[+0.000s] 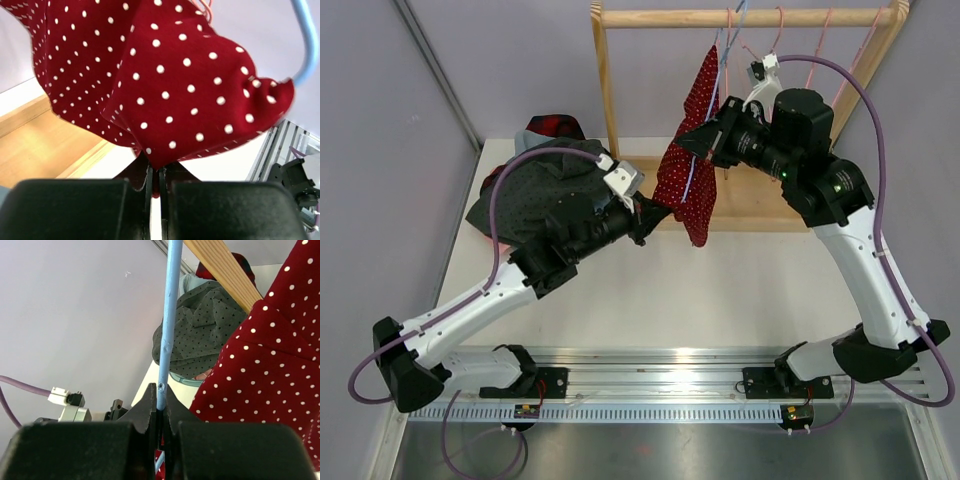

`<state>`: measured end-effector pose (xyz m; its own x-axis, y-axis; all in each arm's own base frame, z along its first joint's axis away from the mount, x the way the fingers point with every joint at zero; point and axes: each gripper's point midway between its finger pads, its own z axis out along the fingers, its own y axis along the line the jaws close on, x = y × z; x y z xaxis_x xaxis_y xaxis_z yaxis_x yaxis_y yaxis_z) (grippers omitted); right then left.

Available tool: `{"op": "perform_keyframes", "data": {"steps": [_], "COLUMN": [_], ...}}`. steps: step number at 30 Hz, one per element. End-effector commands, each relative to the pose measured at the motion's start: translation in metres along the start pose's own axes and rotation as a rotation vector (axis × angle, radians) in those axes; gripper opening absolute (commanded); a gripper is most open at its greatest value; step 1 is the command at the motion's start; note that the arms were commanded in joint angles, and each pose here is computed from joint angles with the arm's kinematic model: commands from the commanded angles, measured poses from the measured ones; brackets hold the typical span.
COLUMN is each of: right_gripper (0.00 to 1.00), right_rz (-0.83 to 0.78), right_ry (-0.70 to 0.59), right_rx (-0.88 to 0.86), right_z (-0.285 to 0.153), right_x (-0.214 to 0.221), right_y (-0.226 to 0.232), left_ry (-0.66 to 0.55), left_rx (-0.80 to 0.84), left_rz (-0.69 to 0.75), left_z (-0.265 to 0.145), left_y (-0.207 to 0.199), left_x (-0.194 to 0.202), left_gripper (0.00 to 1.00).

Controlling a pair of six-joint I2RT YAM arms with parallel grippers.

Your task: Remove the skirt from the hanger

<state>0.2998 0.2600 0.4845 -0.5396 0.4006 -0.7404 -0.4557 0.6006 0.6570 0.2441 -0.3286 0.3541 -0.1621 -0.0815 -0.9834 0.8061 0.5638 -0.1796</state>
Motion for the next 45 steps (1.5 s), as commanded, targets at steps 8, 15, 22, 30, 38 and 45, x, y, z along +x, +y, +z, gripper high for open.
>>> {"op": "perform_keyframes", "data": {"steps": [8, 15, 22, 30, 38, 45], "right_gripper": [0.00, 0.00, 0.00, 0.00, 0.00, 0.00], "right_rz": [-0.081, -0.158, -0.144, 0.022, 0.080, 0.140], "right_ry": [-0.165, -0.258, -0.330, -0.343, -0.267, -0.119], "right_rx": [-0.104, -0.073, -0.081, -0.189, -0.262, -0.325], "right_z": [-0.030, -0.044, -0.053, -0.071, -0.064, -0.065], "right_x": [-0.048, -0.091, -0.114, -0.149, -0.145, -0.103], "right_y": [0.043, 0.062, 0.067, 0.058, 0.054, 0.051], "left_ry": [0.112, 0.352, 0.396, 0.567, 0.646, 0.473], "left_rx": [-0.104, -0.035, -0.078, -0.067, -0.009, -0.072], "left_rz": [-0.042, -0.254, -0.312, -0.276, -0.146, 0.031], "left_z": [-0.007, -0.097, -0.143, -0.140, -0.132, -0.098], "left_y": [0.018, -0.058, -0.079, -0.110, -0.157, -0.153], "left_x": [0.079, 0.242, 0.261, 0.291, 0.309, 0.211], "left_gripper": [0.00, 0.00, 0.00, 0.00, 0.00, 0.00]}}
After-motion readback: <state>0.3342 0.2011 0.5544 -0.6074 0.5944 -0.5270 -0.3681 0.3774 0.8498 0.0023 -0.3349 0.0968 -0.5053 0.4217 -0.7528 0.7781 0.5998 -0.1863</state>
